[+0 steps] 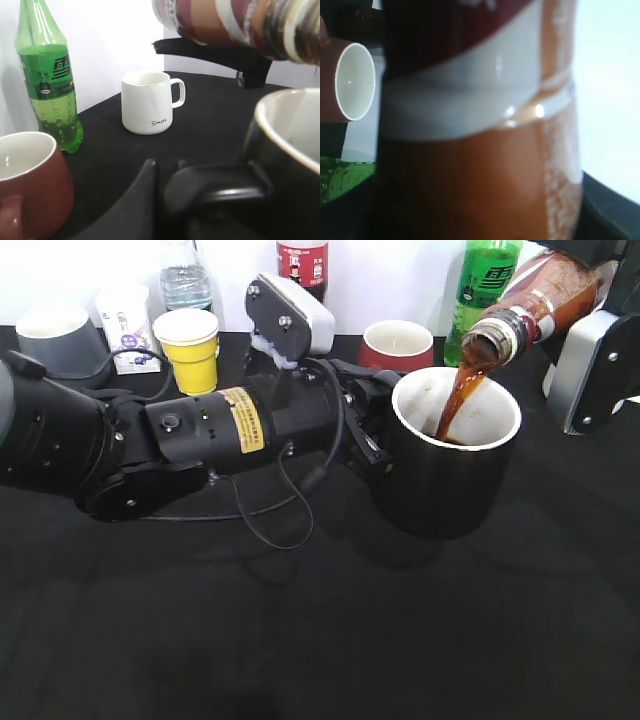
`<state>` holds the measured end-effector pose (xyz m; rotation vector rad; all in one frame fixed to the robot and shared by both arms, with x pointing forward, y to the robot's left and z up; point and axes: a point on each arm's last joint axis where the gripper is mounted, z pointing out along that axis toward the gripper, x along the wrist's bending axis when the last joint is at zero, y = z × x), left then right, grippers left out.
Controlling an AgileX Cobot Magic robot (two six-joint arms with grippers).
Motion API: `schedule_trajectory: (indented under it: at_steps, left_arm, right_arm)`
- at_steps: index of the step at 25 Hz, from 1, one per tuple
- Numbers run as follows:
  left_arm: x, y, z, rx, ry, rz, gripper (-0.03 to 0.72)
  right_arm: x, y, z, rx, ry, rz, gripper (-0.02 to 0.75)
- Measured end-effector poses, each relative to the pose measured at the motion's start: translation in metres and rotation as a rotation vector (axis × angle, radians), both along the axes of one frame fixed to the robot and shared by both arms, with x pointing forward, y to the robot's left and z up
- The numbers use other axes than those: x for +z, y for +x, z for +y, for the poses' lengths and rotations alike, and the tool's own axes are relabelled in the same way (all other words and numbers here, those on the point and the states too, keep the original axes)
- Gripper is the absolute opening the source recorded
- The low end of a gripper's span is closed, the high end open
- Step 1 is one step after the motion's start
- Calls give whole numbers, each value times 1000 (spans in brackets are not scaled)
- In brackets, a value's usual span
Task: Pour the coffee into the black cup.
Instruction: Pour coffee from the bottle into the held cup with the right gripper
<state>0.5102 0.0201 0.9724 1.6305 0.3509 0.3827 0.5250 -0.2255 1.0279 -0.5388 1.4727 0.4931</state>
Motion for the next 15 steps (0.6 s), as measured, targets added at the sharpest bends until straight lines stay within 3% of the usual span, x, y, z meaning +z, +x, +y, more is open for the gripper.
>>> schedule_trajectory:
  at_steps: [15]
  left_arm:
    - [-1,0,0,2,7,3,57]
  right_arm:
    - [3,2,-2,-38,-74,-88,532]
